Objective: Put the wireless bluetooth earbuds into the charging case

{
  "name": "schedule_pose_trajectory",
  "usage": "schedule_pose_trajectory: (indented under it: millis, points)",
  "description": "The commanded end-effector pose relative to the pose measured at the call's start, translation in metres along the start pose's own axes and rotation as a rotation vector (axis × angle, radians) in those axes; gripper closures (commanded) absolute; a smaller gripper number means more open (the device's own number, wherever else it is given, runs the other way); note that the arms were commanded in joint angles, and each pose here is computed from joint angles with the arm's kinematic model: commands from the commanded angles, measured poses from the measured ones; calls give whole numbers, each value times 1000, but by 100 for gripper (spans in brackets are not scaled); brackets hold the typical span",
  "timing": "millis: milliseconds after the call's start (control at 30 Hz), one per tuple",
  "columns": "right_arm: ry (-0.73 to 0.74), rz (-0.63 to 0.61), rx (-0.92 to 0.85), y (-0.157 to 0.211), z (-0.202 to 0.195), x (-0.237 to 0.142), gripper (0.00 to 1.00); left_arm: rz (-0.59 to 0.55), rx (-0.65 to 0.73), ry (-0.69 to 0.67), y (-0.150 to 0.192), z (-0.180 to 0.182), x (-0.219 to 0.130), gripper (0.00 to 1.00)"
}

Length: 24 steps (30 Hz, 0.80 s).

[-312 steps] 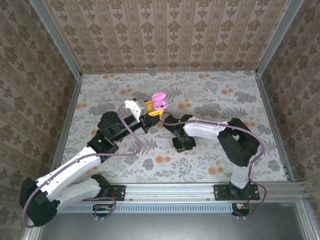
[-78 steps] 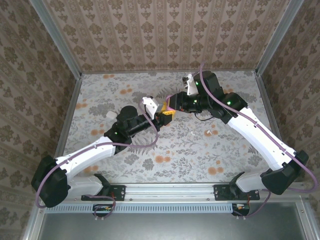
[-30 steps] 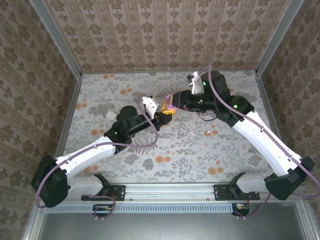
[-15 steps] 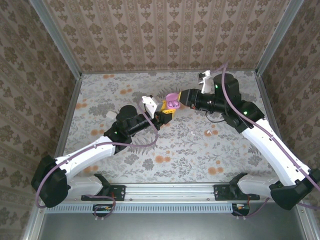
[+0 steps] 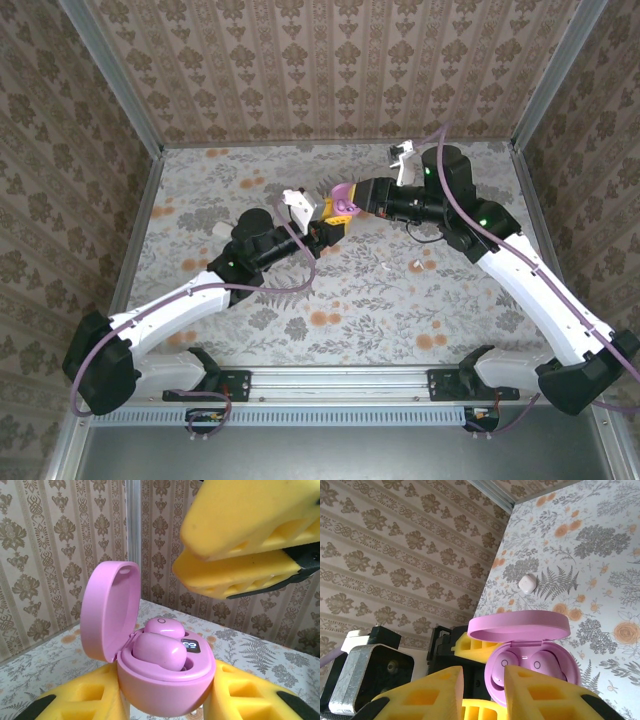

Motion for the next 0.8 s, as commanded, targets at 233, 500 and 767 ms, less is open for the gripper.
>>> schedule_pose_trajectory:
  millis: [233,500,767]
  points:
    - [-44,62,17,7,4,8,70,-58,23,8,-21,0,2,64]
    - [-53,92,22,9,6,15,71,-59,26,8,-22,0,2,64]
    - [-54,128,24,14,6,21,71,-58,25,7,-21,0,2,64]
Point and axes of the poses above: each hand's point on the last joint's axis, 136 mm out from that joint toward the fingers, its own x axis out along the fingers, its own z axis along the line the jaws close on, y = z × x, the point moved 2 cm from there along -x, back along the fingers, and after that the axes turned 11 degrees about x, right-handed, at the moved point
